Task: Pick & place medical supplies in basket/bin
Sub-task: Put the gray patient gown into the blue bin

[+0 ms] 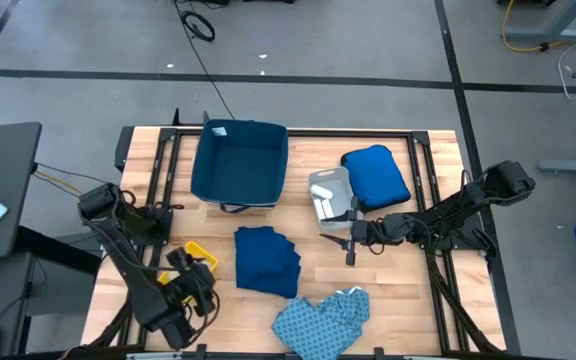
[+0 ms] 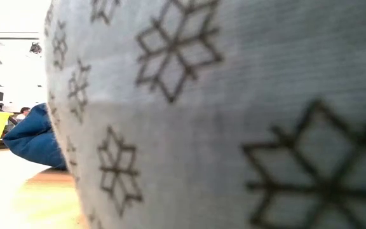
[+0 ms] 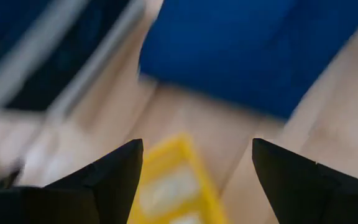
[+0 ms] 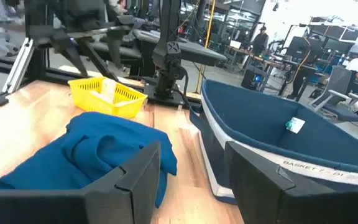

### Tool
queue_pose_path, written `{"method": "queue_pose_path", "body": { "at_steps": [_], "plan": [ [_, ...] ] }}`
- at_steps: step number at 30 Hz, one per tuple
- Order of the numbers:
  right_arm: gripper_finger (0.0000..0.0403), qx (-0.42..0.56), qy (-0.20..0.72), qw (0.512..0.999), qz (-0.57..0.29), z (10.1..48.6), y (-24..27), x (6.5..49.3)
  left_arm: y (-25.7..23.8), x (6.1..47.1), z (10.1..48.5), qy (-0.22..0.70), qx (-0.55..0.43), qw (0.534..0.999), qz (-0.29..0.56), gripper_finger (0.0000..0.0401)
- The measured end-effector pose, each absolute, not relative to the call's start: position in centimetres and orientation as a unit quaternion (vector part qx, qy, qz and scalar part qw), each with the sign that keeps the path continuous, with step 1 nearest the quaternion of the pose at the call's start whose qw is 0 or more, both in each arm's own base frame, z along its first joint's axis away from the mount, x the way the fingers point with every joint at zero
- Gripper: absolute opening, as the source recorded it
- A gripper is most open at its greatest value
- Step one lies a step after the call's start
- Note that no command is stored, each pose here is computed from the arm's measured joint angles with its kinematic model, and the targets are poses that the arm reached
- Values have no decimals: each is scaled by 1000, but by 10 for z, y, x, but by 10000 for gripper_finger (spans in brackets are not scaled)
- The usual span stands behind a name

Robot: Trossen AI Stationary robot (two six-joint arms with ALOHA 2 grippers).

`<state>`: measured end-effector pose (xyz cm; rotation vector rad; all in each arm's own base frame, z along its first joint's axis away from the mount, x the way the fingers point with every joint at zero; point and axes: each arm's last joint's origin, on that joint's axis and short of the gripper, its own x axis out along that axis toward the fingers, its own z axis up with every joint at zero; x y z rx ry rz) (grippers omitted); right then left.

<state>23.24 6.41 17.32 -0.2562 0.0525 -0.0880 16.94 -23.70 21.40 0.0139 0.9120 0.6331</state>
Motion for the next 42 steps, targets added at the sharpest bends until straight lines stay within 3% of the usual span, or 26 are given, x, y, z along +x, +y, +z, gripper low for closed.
{"method": "queue_pose_path", "body": {
  "at_steps": [5,9,15,23,33,38,42],
  "plan": [
    [188,-116,20,992,-44,176,65,235,-248,182,238,317,47,911,261,302],
    [188,-149,57,987,-23,181,77,243,-256,191,244,272,72,930,235,302],
    [188,-275,203,939,-34,201,115,255,-263,202,245,262,88,939,206,302],
    [188,-298,233,926,-12,235,162,241,-268,210,243,258,109,941,192,302],
    [188,-354,263,892,102,202,234,229,-283,220,210,277,112,936,187,302],
    [188,-404,346,838,119,191,269,241,-287,225,199,282,112,934,188,298],
    [202,-384,416,812,141,193,296,250,-288,226,195,283,111,934,188,298]
  ]
}}
